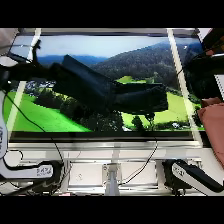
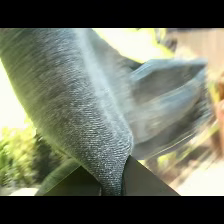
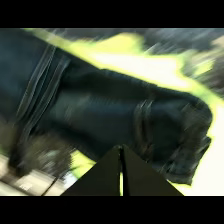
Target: Fold the clothes and pants, and hang the long-sleeved shirts on hangers.
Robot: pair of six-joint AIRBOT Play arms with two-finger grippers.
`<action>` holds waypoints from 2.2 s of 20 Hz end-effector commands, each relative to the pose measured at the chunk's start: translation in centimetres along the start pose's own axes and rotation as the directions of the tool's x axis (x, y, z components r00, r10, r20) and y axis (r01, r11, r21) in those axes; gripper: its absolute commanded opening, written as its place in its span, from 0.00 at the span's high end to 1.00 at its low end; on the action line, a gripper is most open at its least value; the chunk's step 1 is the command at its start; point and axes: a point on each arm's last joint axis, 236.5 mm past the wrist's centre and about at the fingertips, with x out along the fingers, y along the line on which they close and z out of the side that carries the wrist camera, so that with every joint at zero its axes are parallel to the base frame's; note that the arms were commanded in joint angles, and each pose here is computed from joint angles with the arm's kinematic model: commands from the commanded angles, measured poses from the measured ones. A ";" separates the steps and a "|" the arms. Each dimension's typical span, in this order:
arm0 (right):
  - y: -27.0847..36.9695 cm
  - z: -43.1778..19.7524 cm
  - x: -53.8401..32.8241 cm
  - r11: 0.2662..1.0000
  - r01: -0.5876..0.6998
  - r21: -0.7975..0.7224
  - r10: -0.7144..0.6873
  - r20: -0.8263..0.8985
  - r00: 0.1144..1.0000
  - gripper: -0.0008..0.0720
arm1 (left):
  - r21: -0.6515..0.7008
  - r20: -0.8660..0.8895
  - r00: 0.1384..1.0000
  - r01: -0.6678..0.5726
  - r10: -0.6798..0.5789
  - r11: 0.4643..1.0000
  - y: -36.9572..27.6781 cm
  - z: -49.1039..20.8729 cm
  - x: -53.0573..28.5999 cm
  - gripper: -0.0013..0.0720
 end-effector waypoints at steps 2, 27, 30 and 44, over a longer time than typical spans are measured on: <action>4.1 -2.7 10.8 0.961 -0.251 0.112 0.263 -0.103 0.959 0.92 | 0.035 0.124 0.992 -0.004 -0.001 0.999 -5.8 2.5 -4.6 0.95; 10.6 -1.1 30.7 0.995 -0.093 -0.017 0.086 -0.266 0.960 0.92 | 0.140 0.078 0.991 0.094 -0.105 0.986 -13.8 0.4 6.1 0.95; 1.2 2.4 22.6 0.997 0.067 0.032 -0.059 -0.213 0.975 0.92 | 0.128 -0.004 0.995 0.104 -0.104 0.986 -14.0 -2.5 12.7 0.95; -12.4 8.2 -11.5 0.875 0.407 0.261 -0.475 0.304 0.826 0.92 | -0.088 -0.144 0.957 0.240 -0.251 0.967 -17.9 -13.0 27.3 0.18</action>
